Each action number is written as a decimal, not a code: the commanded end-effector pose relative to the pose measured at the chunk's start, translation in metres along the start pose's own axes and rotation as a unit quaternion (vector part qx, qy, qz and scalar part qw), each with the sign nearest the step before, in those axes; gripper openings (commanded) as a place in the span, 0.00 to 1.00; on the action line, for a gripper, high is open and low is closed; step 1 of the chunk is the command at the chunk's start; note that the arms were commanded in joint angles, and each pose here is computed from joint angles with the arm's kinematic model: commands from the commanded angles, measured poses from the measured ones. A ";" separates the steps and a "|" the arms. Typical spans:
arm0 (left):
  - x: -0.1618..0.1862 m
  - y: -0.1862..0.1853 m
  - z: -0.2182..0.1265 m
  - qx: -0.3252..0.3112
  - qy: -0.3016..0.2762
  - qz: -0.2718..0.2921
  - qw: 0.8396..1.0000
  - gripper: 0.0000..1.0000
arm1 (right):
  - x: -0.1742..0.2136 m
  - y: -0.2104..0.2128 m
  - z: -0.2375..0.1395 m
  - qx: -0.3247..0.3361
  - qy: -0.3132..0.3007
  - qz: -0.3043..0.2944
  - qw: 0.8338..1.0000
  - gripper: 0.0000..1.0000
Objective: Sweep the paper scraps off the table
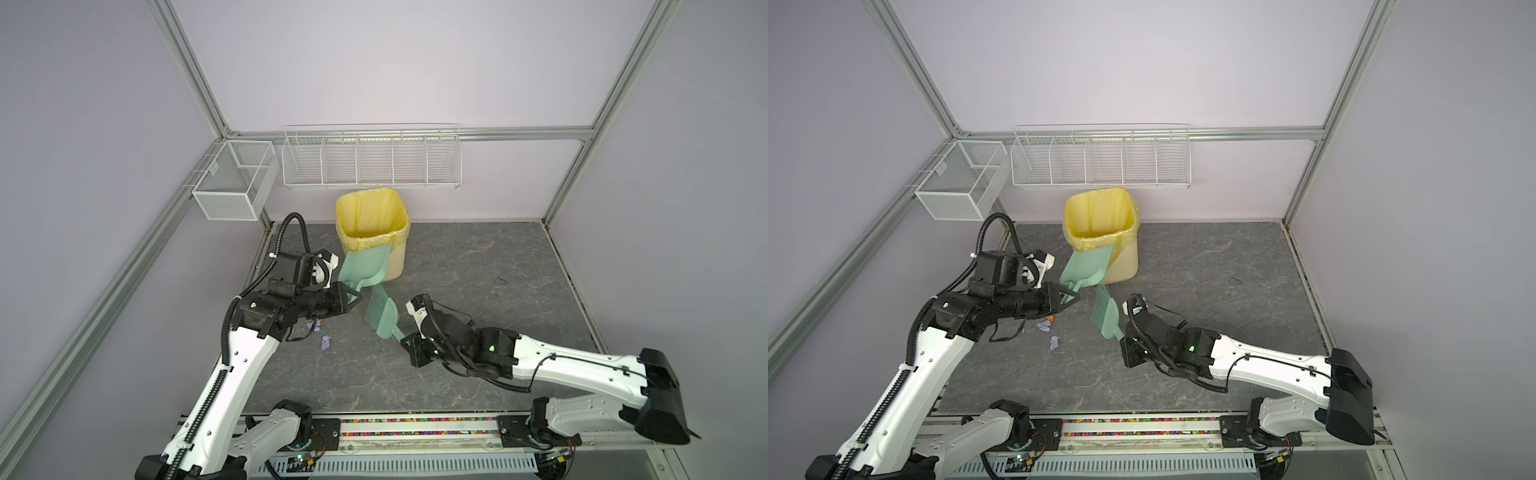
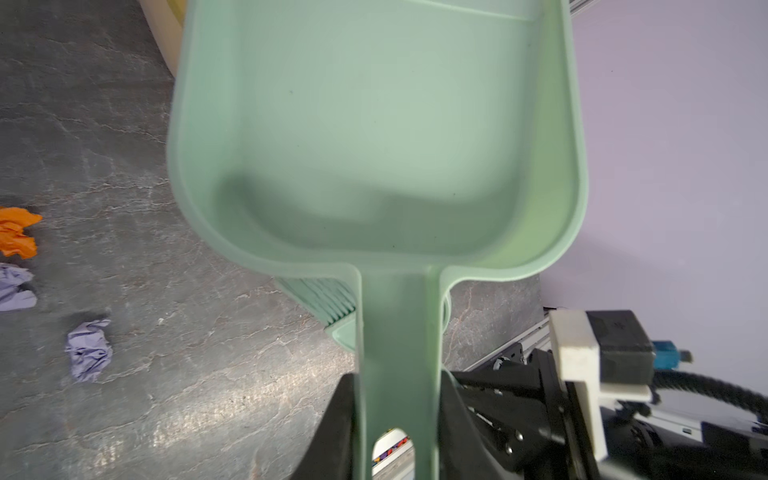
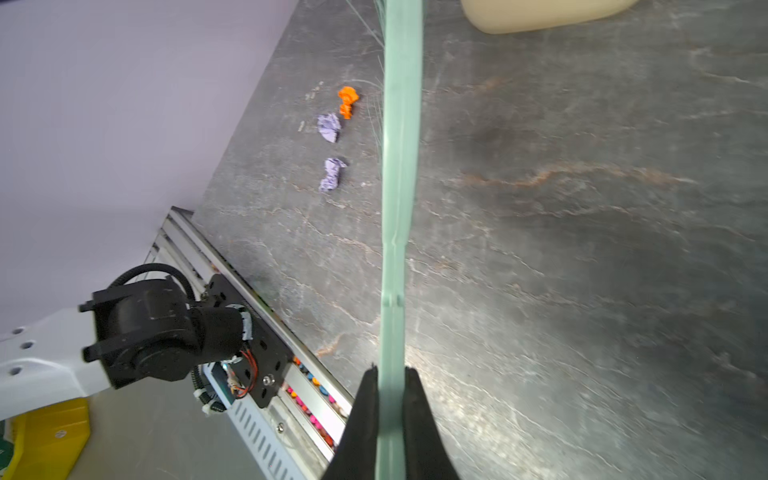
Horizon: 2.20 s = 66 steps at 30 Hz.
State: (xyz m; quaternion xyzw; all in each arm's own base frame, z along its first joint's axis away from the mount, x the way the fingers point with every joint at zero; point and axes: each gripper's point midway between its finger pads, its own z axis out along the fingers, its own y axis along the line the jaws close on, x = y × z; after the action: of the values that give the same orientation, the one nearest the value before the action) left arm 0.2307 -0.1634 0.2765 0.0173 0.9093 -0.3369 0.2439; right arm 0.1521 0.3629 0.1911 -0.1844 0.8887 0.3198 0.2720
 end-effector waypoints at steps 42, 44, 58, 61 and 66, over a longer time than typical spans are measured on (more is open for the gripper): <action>-0.004 0.043 -0.023 -0.142 -0.025 0.063 0.988 0.00 | -0.006 0.108 0.185 -0.102 0.037 0.131 0.985 0.07; -0.003 0.043 -0.021 -0.140 -0.022 0.061 0.988 0.00 | -0.005 0.104 0.193 -0.098 0.040 0.140 0.985 0.07; 0.001 0.042 -0.023 -0.135 -0.024 0.061 0.989 0.00 | 0.031 0.041 0.200 -0.050 0.085 0.193 0.976 0.07; 0.001 0.041 -0.023 -0.132 -0.026 0.062 0.989 0.00 | 0.041 0.021 0.187 -0.028 0.092 0.196 0.976 0.07; 0.003 0.039 -0.023 -0.126 -0.025 0.061 0.990 0.00 | 0.056 -0.010 0.158 0.017 0.104 0.181 0.978 0.07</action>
State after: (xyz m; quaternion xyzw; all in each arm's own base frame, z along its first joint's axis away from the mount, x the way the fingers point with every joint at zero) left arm 0.2331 -0.1180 0.2650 0.0232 0.9357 -0.2002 0.2894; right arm 0.1779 0.4955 0.0813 -0.0614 0.9025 0.4030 0.1393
